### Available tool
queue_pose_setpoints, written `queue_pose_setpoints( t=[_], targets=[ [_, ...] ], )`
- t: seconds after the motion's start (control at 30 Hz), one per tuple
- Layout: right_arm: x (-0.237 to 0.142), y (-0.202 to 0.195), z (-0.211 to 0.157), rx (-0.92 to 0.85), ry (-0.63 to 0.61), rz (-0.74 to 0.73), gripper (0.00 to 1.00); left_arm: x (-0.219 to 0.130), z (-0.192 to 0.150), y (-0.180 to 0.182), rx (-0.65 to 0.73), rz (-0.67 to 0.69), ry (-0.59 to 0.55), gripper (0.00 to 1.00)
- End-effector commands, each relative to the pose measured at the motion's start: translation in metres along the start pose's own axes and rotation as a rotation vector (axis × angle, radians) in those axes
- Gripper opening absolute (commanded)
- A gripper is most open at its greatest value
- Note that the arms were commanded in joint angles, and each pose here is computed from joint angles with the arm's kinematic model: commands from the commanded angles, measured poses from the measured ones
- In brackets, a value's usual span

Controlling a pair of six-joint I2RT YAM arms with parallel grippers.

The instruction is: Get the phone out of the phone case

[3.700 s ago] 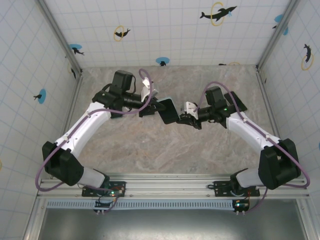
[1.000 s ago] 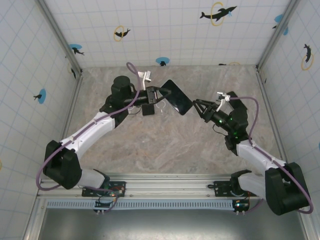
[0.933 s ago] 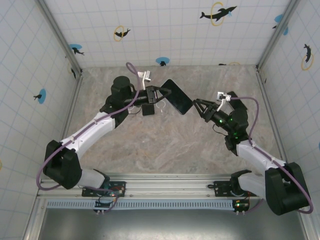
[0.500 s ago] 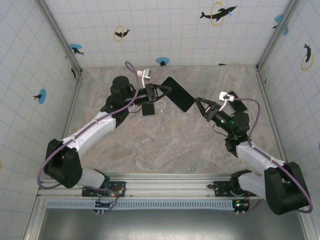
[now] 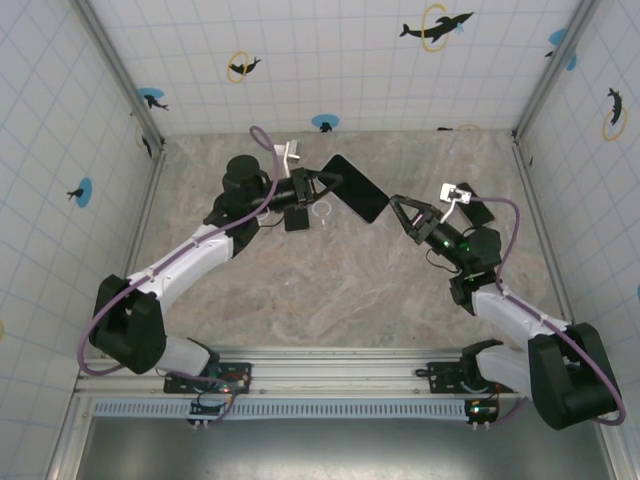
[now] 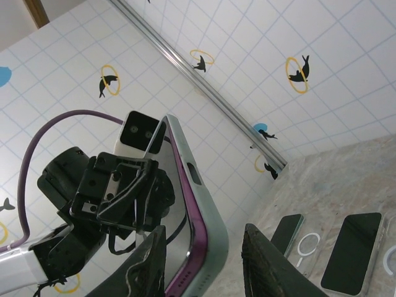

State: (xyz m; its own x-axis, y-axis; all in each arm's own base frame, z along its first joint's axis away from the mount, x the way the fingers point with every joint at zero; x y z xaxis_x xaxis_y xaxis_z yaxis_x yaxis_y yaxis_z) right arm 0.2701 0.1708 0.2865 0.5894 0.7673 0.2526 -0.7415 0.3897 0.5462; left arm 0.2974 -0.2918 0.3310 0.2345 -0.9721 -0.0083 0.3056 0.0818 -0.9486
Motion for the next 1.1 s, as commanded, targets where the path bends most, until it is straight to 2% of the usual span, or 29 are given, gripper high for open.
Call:
queue_pose_setpoints(
  t=[0.0,0.53,1.07],
  targets=[
    [-0.0020,0.0012,-0.0008,-0.018,-0.007,0.010,0.35,-0.0023,0.0030,-0.0173,0.043,-0.069,-0.011,0.00],
    [-0.0083,-0.0052,0.0031,-0.002,-0.025,-0.009,0.34,-0.0051,0.0009,-0.0163,0.048,-0.068,-0.014,0.00],
    [0.0007,-0.0005,-0.0052,0.009,0.020,0.037,0.33,-0.0042,0.0011,-0.0186,0.034,-0.100,-0.008,0.00]
  ],
)
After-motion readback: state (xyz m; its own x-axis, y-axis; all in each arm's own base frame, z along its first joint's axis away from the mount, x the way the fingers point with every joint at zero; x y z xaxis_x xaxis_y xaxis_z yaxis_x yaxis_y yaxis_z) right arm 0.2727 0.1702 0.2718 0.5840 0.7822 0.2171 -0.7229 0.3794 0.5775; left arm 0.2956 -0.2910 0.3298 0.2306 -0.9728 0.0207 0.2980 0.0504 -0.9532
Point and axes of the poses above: each hand's point on the last joint's axis, 136 mm out from that joint toward the fingers, its own x axis out along the fingers, its own y axis along the line the jaws close on, z = x × y, the point moved 3 cm from there along -x, back along the fingers, and after that the axes turned 12 degrees about -x, right-handed, at the moved point
